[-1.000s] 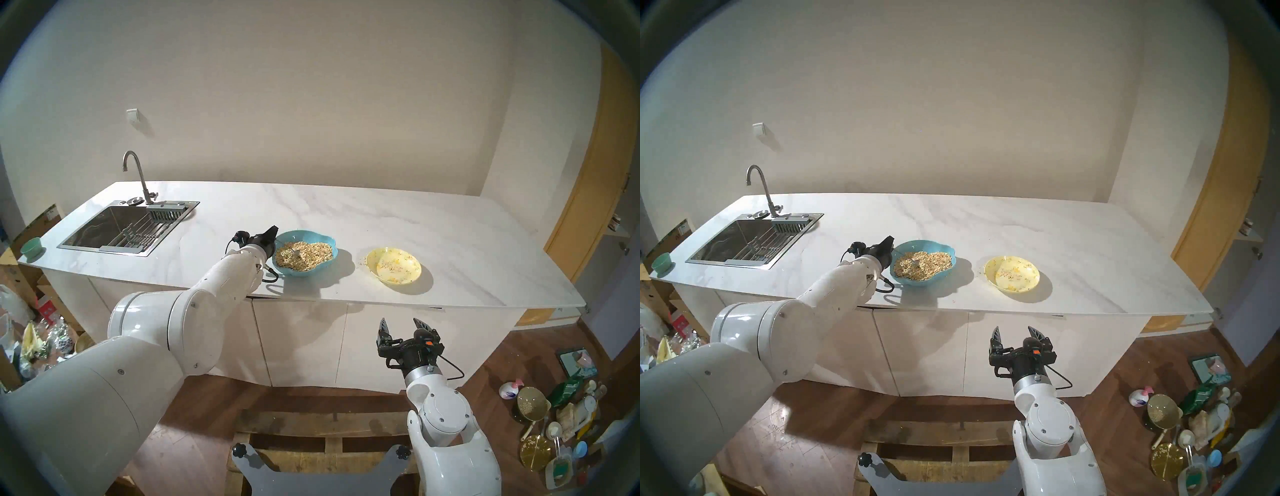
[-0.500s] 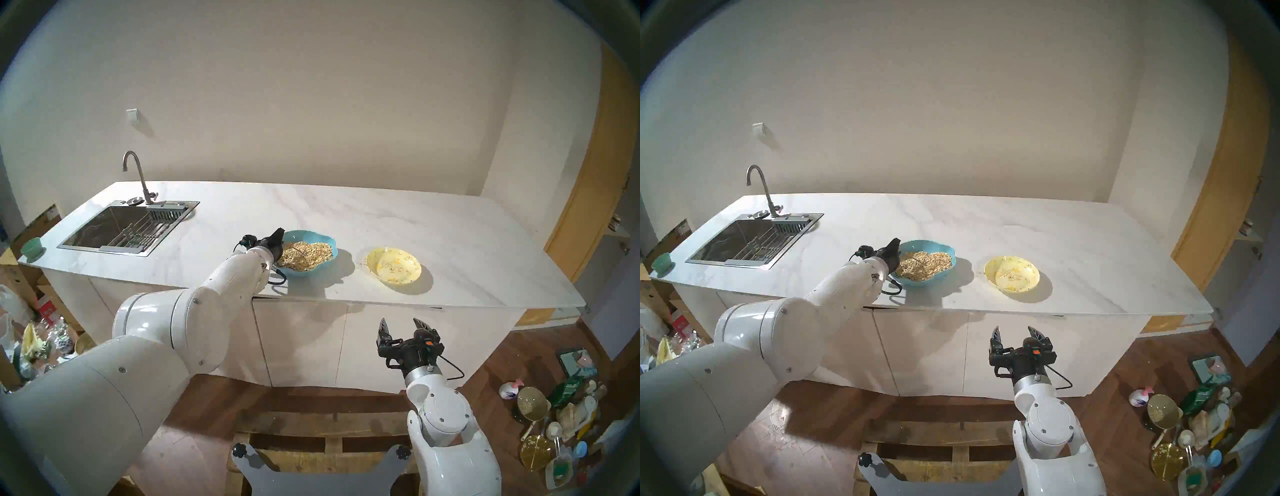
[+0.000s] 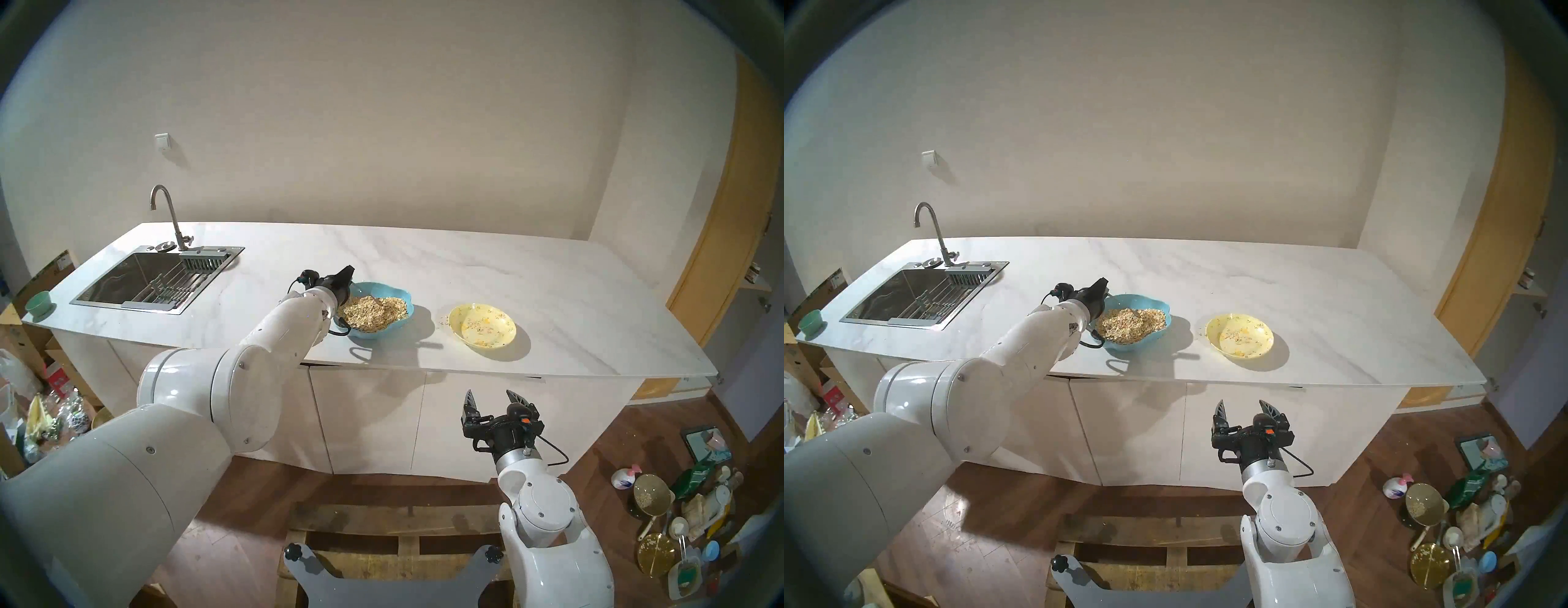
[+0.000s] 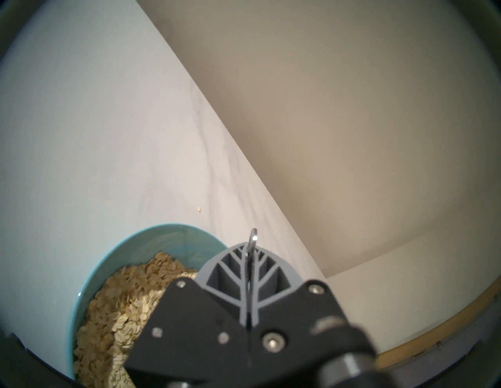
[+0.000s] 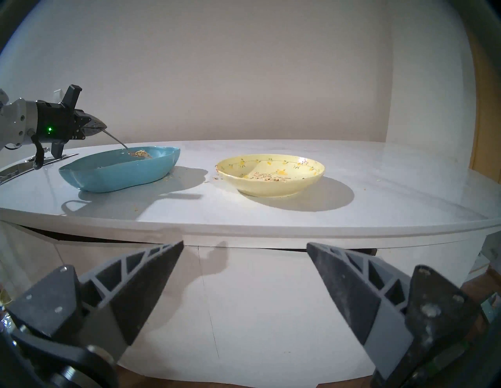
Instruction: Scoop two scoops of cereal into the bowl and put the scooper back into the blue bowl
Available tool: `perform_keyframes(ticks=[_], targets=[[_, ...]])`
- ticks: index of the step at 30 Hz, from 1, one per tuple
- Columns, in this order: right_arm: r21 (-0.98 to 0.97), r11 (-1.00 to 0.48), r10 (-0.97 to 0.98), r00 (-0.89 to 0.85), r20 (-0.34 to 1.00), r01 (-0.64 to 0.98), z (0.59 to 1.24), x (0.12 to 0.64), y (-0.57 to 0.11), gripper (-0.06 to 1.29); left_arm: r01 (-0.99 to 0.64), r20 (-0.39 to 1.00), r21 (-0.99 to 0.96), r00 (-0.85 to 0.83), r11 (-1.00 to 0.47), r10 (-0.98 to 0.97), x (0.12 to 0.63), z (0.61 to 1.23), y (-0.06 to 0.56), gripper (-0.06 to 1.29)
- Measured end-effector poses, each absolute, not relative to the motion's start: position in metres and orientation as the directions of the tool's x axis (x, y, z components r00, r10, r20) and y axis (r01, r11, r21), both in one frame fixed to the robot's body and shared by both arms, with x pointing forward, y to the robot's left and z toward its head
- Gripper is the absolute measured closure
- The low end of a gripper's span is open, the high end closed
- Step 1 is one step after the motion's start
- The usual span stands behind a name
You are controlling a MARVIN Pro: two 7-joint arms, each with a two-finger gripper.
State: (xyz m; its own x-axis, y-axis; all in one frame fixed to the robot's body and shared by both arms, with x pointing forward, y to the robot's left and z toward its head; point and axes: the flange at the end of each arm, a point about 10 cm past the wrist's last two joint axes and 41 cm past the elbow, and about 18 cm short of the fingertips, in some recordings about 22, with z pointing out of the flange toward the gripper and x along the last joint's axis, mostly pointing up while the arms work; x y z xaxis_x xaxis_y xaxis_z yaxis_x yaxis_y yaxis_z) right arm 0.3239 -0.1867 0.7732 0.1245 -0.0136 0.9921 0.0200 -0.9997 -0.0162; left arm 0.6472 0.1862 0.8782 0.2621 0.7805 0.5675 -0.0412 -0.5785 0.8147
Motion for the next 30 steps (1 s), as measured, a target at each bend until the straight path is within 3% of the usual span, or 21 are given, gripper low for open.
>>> perform_keyframes(ticks=[30], targets=[[-0.016,-1.000,-0.014,0.124,0.992,0.020,0.773,0.324,-0.187,0.00,-0.103,0.515,0.856,0.275,-0.507,0.812,0.649,0.890,0.172,1.25]])
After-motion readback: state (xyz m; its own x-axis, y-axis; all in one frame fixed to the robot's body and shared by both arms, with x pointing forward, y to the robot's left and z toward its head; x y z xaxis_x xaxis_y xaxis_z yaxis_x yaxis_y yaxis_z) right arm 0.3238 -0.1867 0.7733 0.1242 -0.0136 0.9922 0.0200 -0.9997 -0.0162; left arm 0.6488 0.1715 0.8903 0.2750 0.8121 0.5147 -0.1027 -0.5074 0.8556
